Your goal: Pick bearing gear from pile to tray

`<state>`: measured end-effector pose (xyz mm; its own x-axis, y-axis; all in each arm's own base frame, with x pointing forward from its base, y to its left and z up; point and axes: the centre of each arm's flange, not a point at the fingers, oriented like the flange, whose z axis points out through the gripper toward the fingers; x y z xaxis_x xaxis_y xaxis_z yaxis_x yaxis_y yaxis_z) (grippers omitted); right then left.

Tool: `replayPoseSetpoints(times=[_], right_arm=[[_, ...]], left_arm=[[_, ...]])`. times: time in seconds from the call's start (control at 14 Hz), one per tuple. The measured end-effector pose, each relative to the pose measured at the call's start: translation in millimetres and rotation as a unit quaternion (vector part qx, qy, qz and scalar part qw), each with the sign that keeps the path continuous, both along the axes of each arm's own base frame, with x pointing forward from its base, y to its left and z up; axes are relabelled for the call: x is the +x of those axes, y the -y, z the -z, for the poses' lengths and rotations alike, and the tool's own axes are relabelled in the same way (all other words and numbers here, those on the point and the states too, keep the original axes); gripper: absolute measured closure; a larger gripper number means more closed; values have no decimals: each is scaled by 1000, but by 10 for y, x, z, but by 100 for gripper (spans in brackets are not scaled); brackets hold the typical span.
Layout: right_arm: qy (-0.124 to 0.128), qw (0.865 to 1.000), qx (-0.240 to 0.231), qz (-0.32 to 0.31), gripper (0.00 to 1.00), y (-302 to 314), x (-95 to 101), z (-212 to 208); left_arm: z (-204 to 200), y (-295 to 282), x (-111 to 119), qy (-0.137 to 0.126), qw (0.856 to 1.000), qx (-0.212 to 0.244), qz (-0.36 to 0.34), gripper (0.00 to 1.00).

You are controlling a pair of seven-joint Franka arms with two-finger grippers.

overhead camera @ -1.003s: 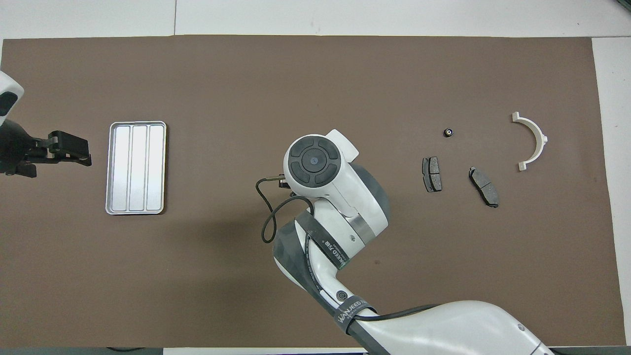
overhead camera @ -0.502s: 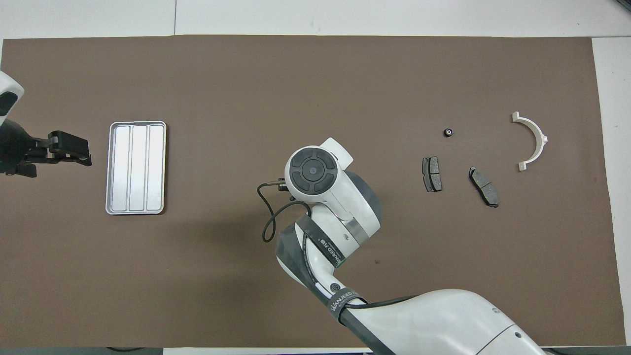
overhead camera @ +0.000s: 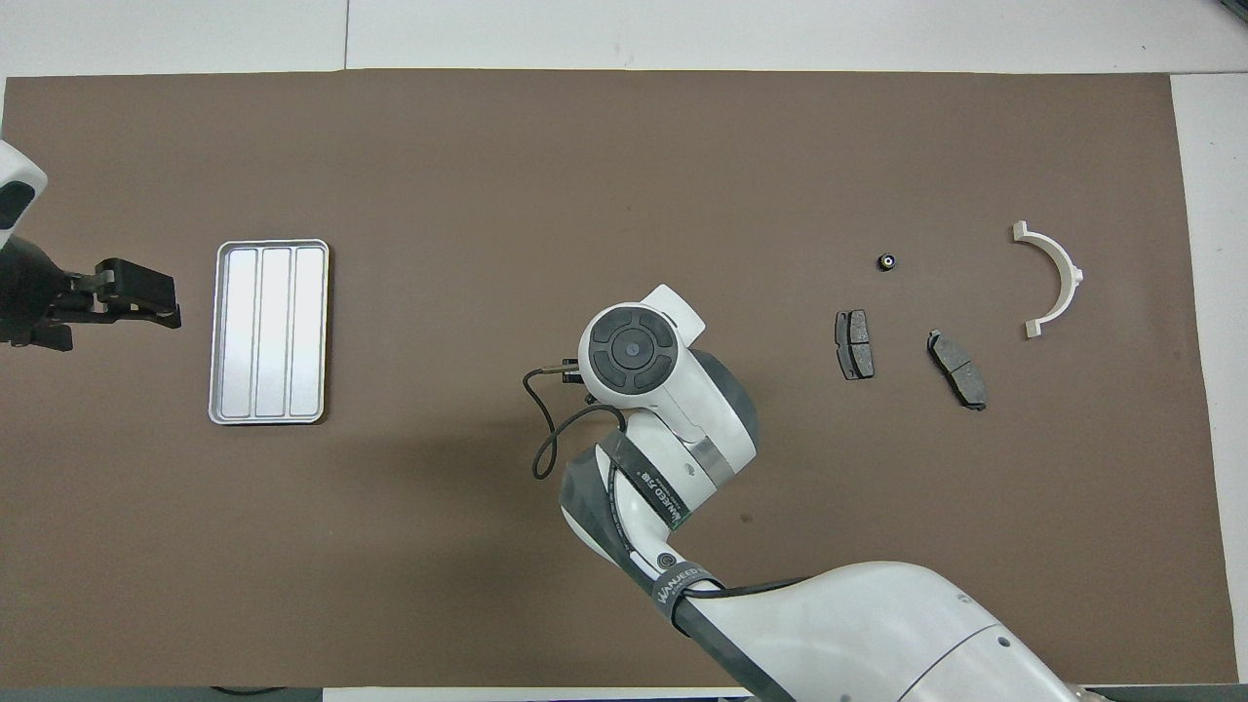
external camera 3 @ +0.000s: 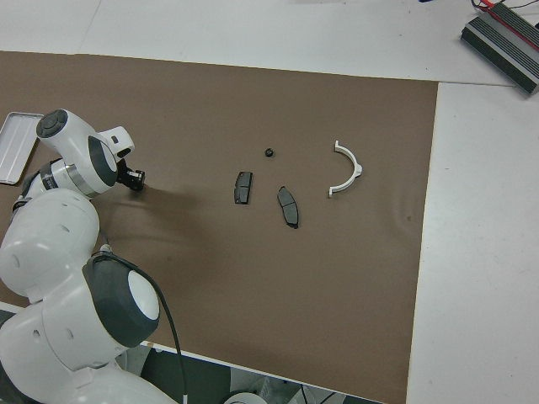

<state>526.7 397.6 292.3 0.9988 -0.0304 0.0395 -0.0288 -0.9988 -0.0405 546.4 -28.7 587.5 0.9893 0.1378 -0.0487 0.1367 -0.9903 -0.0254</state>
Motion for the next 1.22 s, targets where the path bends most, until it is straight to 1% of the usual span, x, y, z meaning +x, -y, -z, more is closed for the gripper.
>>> replayPoseSetpoints(times=[0.07, 0.14, 0.21, 0.29, 0.36, 0.43, 0.5, 0.57, 0.64, 0.79, 0.93, 1.0, 1.22], right_arm=[[1, 1000, 1, 3, 61, 23, 32, -39], [-1, 1000, -2, 11, 49, 93, 101, -138], [-9, 1000, -10, 24, 39, 214, 215, -341], [-19, 999, -18, 37, 26, 386, 361, -647], [-26, 999, -20, 42, 16, 597, 513, -1023], [-29, 999, -13, 39, 4, 865, 657, -1418], [-27, 999, -7, 28, 0, 1192, 782, -1744], [-24, 1000, -3, 11, 0, 1571, 898, -1965], [-20, 1000, -2, -9, 0, 1937, 1002, -2074], [-18, 999, -2, -50, 0, 2566, 1170, -2072], [-25, 996, -3, -83, 0, 3020, 1266, -1903], [-24, 995, -3, -94, 0, 3193, 1304, -1768], [-12, 995, -6, -102, 0, 3459, 1349, -1294]], left_arm=[[0, 0, 0, 0, 1000, 0, 0, 0], [0, 0, 0, 0, 1000, 0, 0, 0], [0, 1, 0, 0, 1000, 0, 0, 0], [1, 5, -1, 0, 1000, 0, 0, 0], [1, 12, -2, -1, 1000, 0, 1, 0], [1, 21, -3, -1, 1000, 0, 2, 0], [0, 41, -4, -1, 1000, 0, 4, 0], [-1, 81, -6, 0, 1000, 0, 7, 0], [-2, 127, -9, 0, 1000, -1, 11, 0], [-4, 289, -21, 2, 1000, -3, 25, 0], [17, 609, -36, 13, 999, -5, 32, 0], [62, 801, -53, 19, 999, -9, 30, 0], [282, 1360, -161, 19, 999, -26, 1, 0]])
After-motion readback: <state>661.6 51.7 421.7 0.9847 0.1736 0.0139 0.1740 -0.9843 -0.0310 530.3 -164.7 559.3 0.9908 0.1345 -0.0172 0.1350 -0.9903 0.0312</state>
